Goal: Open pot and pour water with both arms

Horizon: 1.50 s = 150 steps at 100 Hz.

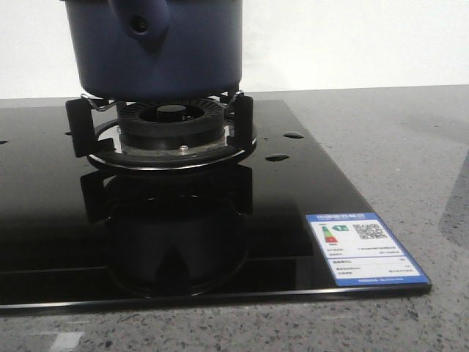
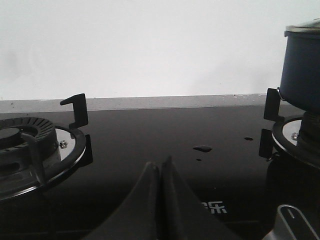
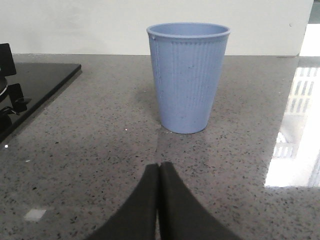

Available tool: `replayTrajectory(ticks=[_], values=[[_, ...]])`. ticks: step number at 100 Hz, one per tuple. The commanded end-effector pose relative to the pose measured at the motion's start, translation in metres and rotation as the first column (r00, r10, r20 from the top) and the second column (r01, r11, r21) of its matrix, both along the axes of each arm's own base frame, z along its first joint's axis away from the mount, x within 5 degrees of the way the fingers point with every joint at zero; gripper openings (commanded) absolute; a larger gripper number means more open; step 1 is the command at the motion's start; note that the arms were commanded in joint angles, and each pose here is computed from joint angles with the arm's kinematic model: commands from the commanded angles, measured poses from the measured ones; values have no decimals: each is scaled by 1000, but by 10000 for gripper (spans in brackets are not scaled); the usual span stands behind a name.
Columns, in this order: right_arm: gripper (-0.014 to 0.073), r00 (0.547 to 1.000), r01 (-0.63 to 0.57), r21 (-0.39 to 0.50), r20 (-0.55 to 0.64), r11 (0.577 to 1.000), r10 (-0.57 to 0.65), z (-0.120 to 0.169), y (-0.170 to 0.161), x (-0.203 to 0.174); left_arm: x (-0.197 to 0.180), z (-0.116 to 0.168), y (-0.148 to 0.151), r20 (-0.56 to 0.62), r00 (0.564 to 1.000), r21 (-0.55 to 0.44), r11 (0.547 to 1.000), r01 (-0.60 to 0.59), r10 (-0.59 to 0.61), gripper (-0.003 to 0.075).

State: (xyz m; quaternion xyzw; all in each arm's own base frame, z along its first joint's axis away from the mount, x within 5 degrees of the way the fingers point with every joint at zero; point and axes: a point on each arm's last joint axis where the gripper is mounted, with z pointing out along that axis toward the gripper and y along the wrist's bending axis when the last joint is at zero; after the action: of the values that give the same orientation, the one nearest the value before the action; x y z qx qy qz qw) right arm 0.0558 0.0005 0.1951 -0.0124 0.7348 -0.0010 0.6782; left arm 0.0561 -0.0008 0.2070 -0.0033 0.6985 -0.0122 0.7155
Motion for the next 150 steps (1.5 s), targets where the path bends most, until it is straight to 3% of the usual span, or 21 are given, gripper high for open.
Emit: replayTrajectory(ticks=[1, 121, 136, 150], values=[[-49, 998, -1, -7, 65, 1000, 1, -1, 0, 0, -2, 5, 0, 92, 996, -20, 1000, -2, 4, -20], [-49, 997, -1, -7, 74, 1000, 2, 0, 0, 0, -2, 5, 0, 92, 996, -20, 1000, -2, 4, -20], [-49, 995, -10, 58, 102, 998, 4, 2, 1, 0, -2, 5, 0, 94, 996, -33, 999, -1, 4, -20], [-49, 986, -17, 93, 165, 996, 1, 8, 1, 0, -2, 6, 1, 99, 995, -117, 993, 8, 3, -20]])
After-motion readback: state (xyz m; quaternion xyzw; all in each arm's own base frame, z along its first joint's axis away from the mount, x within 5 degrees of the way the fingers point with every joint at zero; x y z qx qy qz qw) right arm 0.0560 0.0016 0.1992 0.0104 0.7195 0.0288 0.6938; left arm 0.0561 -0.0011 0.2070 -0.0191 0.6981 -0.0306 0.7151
